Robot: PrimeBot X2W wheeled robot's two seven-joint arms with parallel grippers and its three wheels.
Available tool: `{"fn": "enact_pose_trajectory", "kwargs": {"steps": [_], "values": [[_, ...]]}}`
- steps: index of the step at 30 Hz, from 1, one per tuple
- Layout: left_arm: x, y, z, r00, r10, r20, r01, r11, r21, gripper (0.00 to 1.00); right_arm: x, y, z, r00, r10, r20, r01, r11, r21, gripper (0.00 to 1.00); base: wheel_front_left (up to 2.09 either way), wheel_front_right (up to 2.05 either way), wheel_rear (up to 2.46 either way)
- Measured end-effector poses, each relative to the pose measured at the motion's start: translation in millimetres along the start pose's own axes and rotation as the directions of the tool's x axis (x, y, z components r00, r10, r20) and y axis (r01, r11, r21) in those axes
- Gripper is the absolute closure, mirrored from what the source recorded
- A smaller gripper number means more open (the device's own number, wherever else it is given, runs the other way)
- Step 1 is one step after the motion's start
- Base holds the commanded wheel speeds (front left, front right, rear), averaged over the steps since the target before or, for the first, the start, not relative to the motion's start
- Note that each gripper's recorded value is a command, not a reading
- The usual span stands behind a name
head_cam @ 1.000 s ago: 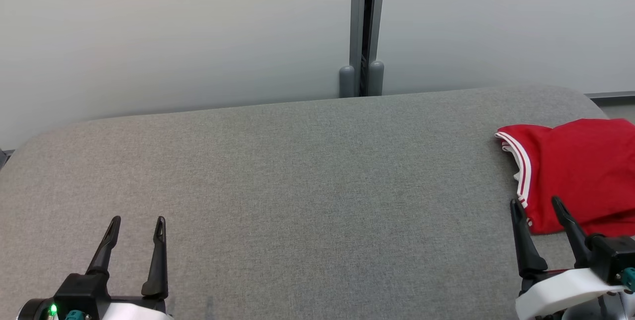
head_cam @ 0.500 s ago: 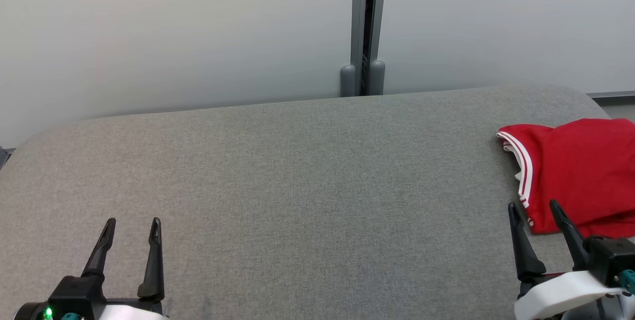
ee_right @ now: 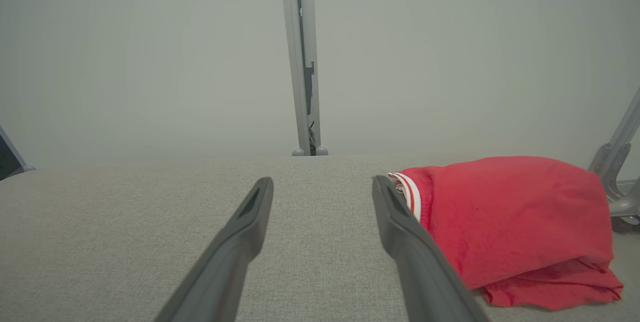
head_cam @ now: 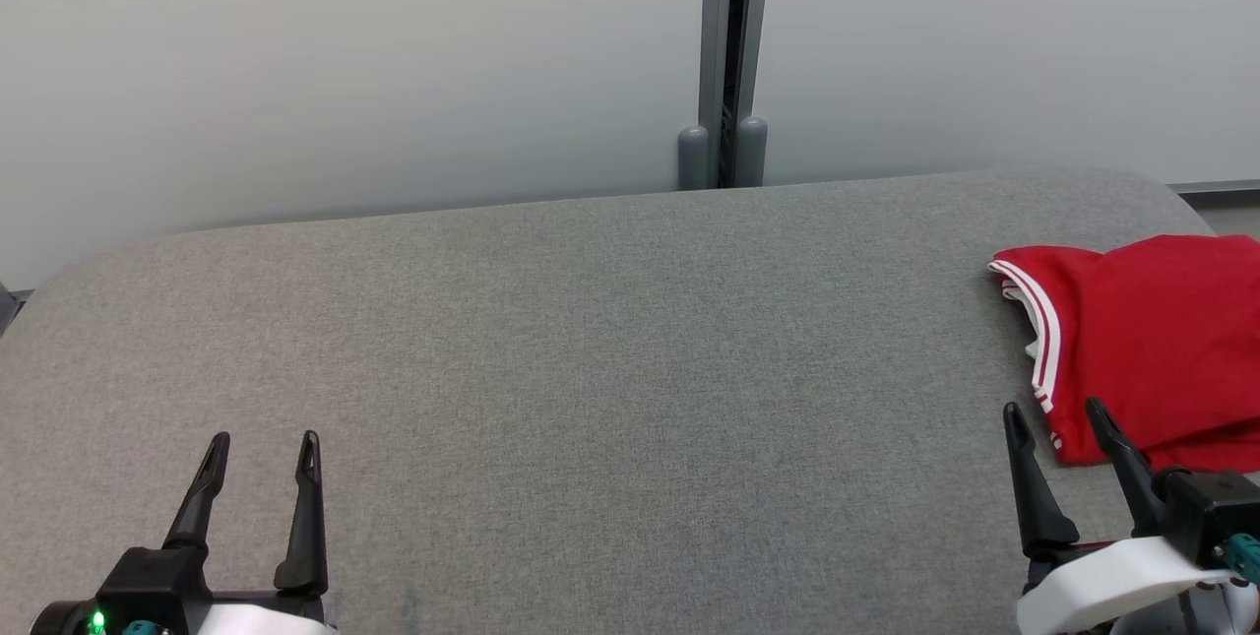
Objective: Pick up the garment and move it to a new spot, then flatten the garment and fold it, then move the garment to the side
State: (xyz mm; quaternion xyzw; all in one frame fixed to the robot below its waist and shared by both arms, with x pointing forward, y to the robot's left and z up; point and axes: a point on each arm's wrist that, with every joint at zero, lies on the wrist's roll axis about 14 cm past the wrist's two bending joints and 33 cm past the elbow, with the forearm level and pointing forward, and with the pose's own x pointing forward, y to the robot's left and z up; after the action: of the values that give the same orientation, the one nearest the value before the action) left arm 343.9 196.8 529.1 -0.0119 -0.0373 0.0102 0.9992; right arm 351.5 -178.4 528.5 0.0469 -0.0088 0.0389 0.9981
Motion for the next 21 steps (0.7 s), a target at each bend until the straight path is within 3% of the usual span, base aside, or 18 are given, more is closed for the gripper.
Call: {"fn": "enact_pose_trajectory", "kwargs": {"steps": [9,10,15,21], "values": [[0,1,0,1.0,0.012,0.001,-0.012,1.0,-0.018,0.0,1,1,0,1.0,0.003,0.0,-0.003,1.0,0.007,0.0,0.0,0.0,0.0],[0,2,0,1.0,0.014,0.003,-0.014,1.0,-0.023,1.0,1,1,-1,1.0,0.003,-0.002,-0.003,1.0,0.01,1.0,0.0,0.0,0.0],[-7,-2,-17,0.999,0.016,-0.052,-0.018,0.999,-0.045,1.0,-4,1,-17,0.999,-0.005,-0.051,0.006,1.0,0.031,1.0,0.0,0.0,0.0],[-9,-5,-22,0.997,0.013,-0.077,-0.026,0.987,-0.159,1.0,-5,-3,-22,0.998,-0.016,-0.067,0.026,0.988,0.15,1.0,0.0,0.0,0.0]]}}
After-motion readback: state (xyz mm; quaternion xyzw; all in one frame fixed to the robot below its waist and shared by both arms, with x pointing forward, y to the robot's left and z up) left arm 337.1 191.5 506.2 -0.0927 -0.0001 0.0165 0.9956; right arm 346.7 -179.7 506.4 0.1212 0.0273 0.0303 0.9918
